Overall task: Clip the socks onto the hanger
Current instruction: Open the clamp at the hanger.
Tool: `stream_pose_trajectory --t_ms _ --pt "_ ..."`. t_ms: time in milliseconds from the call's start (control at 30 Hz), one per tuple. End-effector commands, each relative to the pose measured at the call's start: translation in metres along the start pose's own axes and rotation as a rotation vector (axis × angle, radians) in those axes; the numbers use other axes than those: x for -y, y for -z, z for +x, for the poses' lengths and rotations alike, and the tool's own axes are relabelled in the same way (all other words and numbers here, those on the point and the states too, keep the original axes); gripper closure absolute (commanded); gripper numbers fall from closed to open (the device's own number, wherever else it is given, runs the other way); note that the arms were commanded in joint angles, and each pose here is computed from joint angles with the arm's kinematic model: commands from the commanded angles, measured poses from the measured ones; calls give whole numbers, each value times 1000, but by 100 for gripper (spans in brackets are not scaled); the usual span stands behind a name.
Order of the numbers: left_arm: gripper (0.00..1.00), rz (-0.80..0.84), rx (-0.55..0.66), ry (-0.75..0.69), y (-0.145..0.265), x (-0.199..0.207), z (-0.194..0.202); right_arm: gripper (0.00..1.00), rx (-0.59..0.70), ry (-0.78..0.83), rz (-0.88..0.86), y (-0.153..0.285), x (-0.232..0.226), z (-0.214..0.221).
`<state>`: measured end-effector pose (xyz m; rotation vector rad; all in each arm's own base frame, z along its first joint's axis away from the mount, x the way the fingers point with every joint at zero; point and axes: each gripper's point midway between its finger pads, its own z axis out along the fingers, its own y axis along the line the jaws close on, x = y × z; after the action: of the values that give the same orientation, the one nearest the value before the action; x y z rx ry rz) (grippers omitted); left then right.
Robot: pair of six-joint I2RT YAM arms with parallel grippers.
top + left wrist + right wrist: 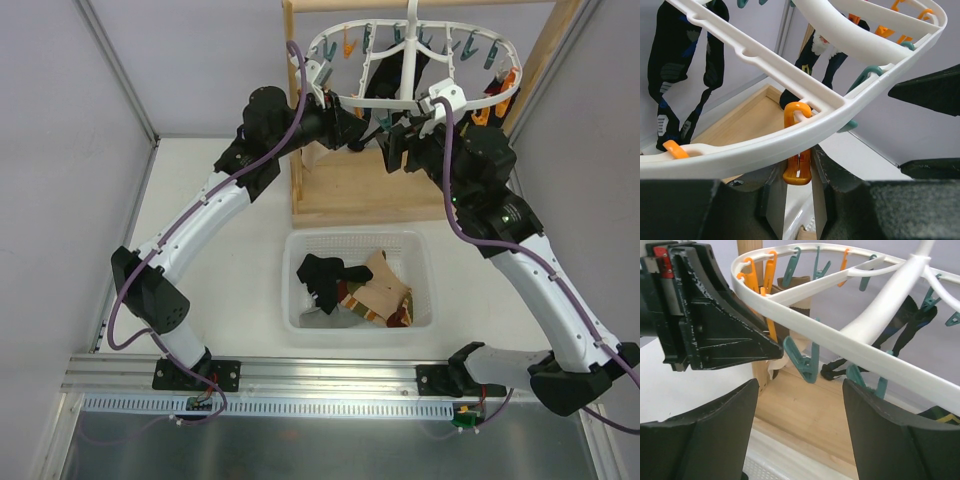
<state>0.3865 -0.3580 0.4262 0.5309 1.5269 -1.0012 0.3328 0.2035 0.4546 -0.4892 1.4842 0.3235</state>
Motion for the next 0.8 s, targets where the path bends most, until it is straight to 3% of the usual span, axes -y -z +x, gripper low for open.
stream_pose_trajectory --t_ms 0,767 --pt "78 36 98 -62 16 17 -38 28 79 21 80 3 15 -31" --pt "78 36 97 -80 18 17 -37 27 132 -32 27 -24 0 -29"
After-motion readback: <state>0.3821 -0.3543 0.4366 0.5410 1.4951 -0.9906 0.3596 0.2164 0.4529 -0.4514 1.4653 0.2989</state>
